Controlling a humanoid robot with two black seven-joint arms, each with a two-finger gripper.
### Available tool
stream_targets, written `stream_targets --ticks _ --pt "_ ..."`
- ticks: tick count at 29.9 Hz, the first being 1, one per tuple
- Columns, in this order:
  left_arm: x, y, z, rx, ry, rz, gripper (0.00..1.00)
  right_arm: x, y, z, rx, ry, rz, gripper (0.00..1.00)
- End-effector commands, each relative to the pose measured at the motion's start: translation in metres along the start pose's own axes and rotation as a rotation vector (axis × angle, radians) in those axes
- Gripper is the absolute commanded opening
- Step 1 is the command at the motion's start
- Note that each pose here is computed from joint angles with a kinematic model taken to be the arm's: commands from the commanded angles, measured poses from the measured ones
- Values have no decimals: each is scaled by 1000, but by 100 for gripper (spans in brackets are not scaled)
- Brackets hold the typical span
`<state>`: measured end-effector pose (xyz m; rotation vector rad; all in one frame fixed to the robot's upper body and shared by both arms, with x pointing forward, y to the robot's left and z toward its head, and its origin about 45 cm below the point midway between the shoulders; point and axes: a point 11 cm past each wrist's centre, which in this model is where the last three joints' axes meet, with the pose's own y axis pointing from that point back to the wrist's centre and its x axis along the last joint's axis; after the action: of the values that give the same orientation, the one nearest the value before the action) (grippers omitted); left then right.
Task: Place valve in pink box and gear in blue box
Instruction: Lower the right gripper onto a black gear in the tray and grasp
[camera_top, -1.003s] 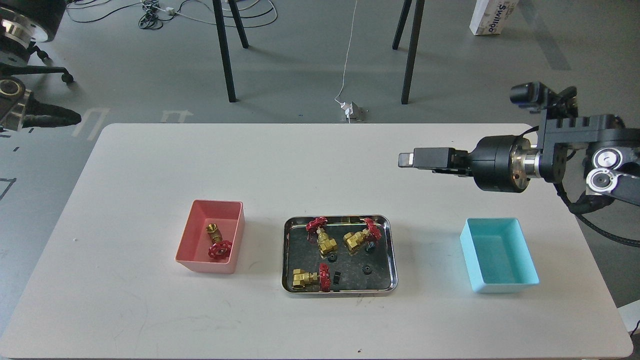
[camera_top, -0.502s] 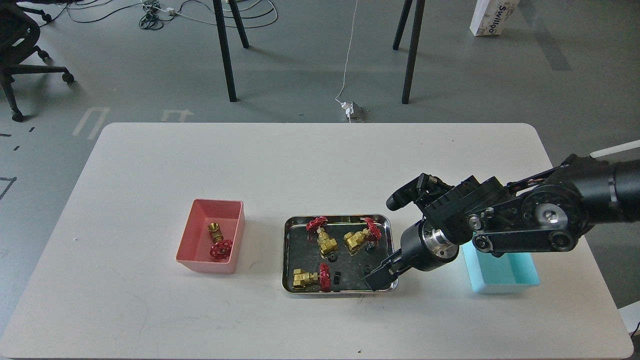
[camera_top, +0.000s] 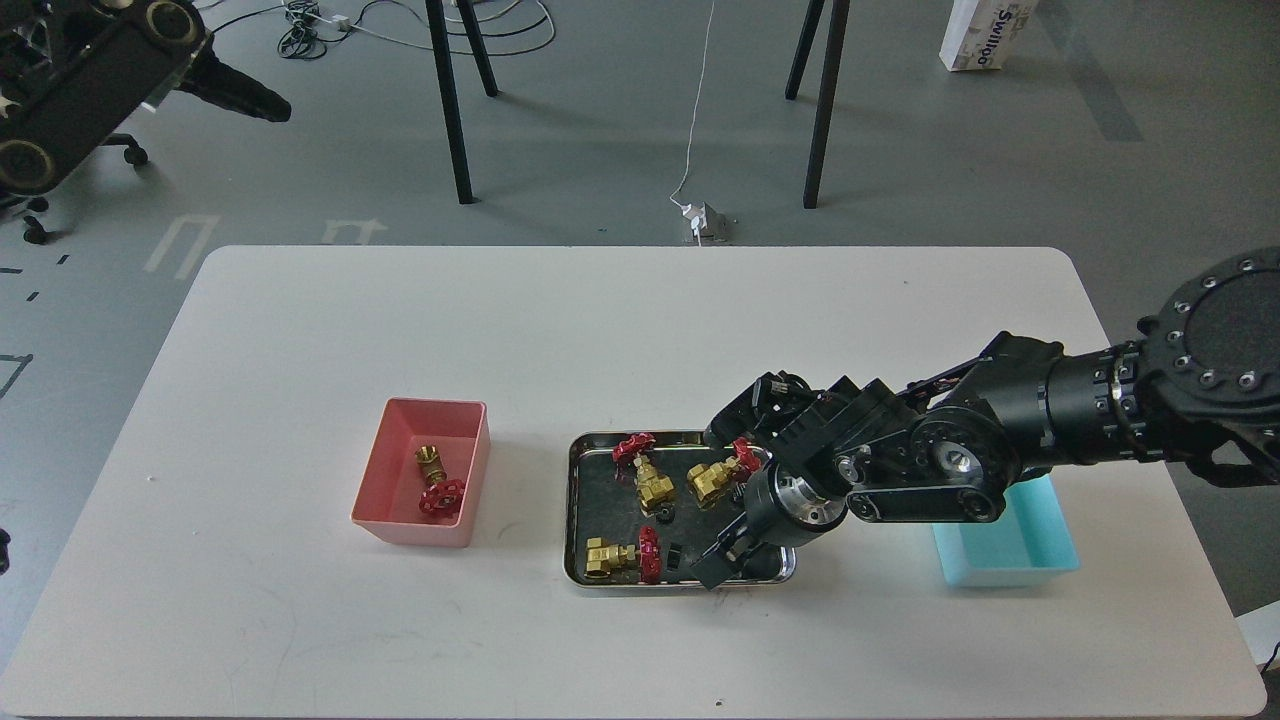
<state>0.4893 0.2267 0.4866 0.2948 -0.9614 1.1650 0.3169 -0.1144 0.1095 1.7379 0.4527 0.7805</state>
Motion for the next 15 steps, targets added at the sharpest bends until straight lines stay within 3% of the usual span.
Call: stream_targets --ticks 1,15 --pt "0 0 0 -1 1 -1 99 -2 -7 -2 9 -4 2 93" --pt "-1 0 1 -4 0 -1 99 6 -10 14 -28 -23 36 75"
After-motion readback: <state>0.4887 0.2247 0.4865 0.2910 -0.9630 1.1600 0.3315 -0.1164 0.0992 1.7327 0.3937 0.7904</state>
